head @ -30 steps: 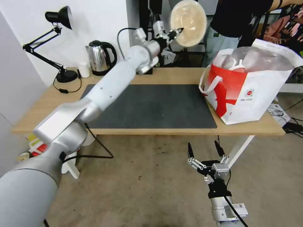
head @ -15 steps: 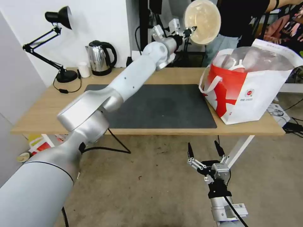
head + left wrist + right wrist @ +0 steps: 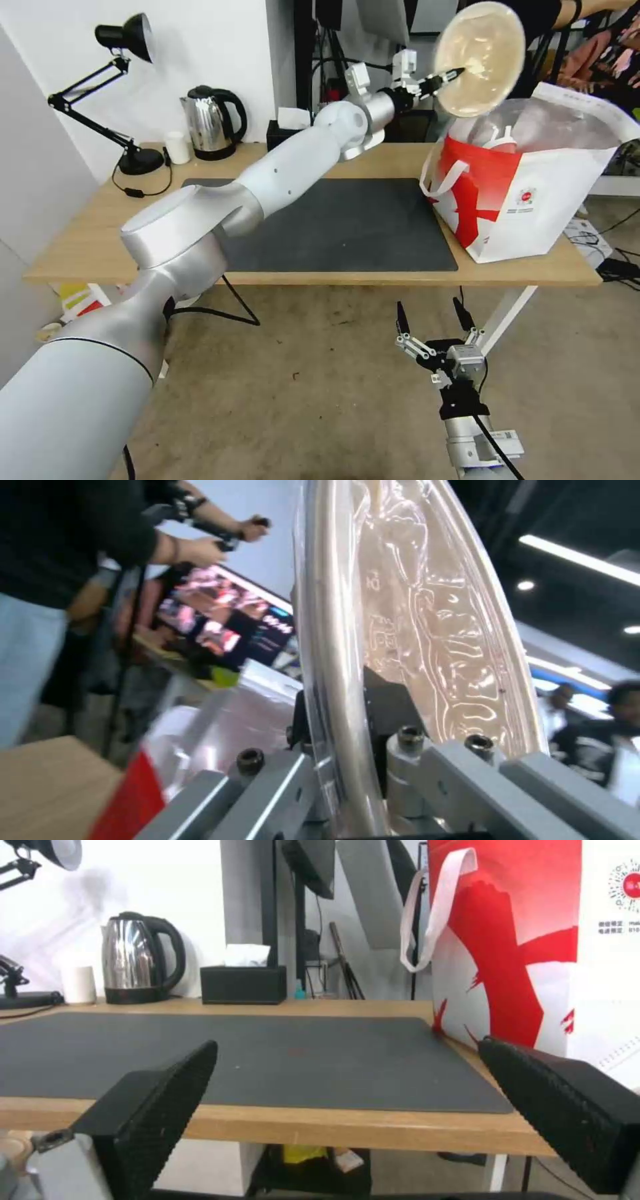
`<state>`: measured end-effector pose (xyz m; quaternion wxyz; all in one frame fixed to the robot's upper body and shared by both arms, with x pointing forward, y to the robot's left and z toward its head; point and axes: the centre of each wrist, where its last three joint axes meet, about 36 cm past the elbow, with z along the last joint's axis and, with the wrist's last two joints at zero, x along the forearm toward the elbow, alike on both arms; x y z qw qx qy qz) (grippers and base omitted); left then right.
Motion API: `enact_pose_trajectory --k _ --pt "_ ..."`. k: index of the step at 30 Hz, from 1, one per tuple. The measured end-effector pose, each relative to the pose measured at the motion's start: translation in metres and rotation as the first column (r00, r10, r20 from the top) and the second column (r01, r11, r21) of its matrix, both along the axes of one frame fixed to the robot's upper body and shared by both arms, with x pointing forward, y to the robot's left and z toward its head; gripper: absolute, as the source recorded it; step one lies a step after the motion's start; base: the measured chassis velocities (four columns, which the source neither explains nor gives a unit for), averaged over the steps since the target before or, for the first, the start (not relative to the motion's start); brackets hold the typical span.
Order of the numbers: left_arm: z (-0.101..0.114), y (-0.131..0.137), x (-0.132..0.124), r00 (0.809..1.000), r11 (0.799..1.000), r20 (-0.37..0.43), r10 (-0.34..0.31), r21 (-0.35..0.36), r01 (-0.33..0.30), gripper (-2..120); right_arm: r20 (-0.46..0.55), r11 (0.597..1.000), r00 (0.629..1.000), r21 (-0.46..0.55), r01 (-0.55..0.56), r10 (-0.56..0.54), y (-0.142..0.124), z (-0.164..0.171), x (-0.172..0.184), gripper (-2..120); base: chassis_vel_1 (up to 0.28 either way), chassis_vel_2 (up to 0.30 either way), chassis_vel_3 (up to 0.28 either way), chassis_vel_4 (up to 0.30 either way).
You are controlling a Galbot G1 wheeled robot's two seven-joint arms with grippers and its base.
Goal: Pick up the trash from the table and place it into the takeout bag.
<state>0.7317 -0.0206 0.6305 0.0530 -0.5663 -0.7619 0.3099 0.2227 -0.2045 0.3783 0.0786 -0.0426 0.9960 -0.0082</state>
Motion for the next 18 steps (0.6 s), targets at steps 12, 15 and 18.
enact_pose_trajectory --k 12,15,18 --pt "-0.019 0.002 -0.001 0.996 0.997 0.049 -0.071 -0.035 0.072 2 0.000 1.000 1.000 0.000 0.000 0.000 0.000 0.000 0.000 100 0.000 0.000 0.000 0.000" --pt "-0.022 0.003 0.000 0.996 0.997 0.051 -0.074 -0.027 0.076 2 0.000 1.000 1.000 0.000 0.000 0.000 0.000 0.000 0.000 100 0.000 0.000 0.000 0.000" --pt "-0.023 0.003 0.000 0.996 0.997 0.051 -0.077 -0.022 0.079 2 0.000 1.000 1.000 0.000 0.000 0.000 0.000 0.000 0.000 100 0.000 0.000 0.000 0.000"
